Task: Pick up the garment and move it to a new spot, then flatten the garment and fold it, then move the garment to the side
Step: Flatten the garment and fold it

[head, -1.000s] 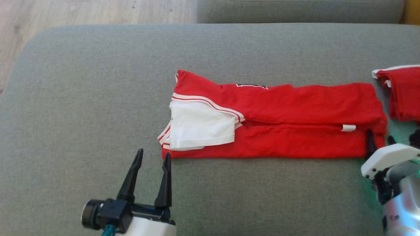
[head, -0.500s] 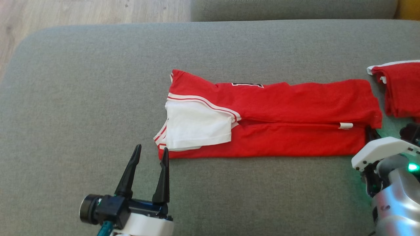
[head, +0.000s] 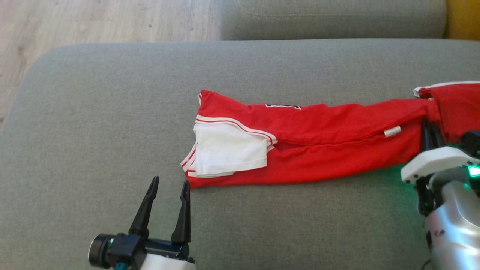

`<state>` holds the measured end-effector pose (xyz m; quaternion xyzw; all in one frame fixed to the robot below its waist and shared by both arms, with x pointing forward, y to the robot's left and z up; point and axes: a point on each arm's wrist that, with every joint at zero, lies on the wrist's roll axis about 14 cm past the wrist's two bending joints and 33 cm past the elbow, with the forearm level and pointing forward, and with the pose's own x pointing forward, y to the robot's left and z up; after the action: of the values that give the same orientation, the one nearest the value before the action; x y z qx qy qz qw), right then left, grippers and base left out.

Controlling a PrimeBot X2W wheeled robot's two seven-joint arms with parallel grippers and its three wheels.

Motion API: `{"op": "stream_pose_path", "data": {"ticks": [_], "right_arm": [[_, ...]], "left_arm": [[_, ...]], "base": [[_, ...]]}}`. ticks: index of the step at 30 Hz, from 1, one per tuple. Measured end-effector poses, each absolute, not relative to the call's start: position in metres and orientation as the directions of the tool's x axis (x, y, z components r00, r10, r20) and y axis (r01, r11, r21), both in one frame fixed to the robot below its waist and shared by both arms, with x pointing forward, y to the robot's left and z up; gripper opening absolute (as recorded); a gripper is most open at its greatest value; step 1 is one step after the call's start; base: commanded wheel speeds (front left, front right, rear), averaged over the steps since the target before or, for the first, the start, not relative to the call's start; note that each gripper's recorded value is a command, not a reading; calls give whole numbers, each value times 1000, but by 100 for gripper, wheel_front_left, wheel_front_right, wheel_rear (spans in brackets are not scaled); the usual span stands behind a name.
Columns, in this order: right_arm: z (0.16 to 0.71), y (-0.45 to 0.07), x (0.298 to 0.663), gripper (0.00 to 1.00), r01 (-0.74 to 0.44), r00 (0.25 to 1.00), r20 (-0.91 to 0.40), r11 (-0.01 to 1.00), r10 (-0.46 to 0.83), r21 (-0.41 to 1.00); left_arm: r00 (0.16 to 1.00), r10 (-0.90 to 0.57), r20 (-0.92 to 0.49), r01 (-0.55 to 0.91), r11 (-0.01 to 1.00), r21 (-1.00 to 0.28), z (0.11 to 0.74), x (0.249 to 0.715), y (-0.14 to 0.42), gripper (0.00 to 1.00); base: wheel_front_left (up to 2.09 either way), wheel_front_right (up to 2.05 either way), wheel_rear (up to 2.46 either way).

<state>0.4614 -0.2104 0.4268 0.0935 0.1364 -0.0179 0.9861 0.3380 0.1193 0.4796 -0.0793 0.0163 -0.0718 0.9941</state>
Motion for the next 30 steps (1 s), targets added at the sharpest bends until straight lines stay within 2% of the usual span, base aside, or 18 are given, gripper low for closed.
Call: {"op": "stream_pose_path", "data": {"ticks": [4, 9, 11, 20, 30], "right_arm": [[452, -183, 472, 0, -26, 981, -184, 981, 62, 192], [479, -119, 479, 0, -186, 972, -98, 956, 213, 226], [490, -78, 476, 0, -286, 947, -76, 926, 313, 245], [500, 24, 450, 0, -533, 814, -76, 794, 575, 293], [479, 99, 408, 0, -679, 635, -159, 644, 756, 352]], "left_arm": [[992, -129, -16, 125, 980, -157, 481, 332, 125, 100], [995, -103, -9, 100, 982, -158, 483, 325, 132, 100], [997, -80, -24, 75, 985, -155, 478, 314, 138, 100], [1000, -9, -21, 6, 988, -157, 478, 297, 157, 100], [997, 70, -37, -75, 983, -166, 473, 281, 175, 100]], "base": [[0, 0, 0], [0, 0, 0], [0, 0, 0], [0, 0, 0], [0, 0, 0]]}}
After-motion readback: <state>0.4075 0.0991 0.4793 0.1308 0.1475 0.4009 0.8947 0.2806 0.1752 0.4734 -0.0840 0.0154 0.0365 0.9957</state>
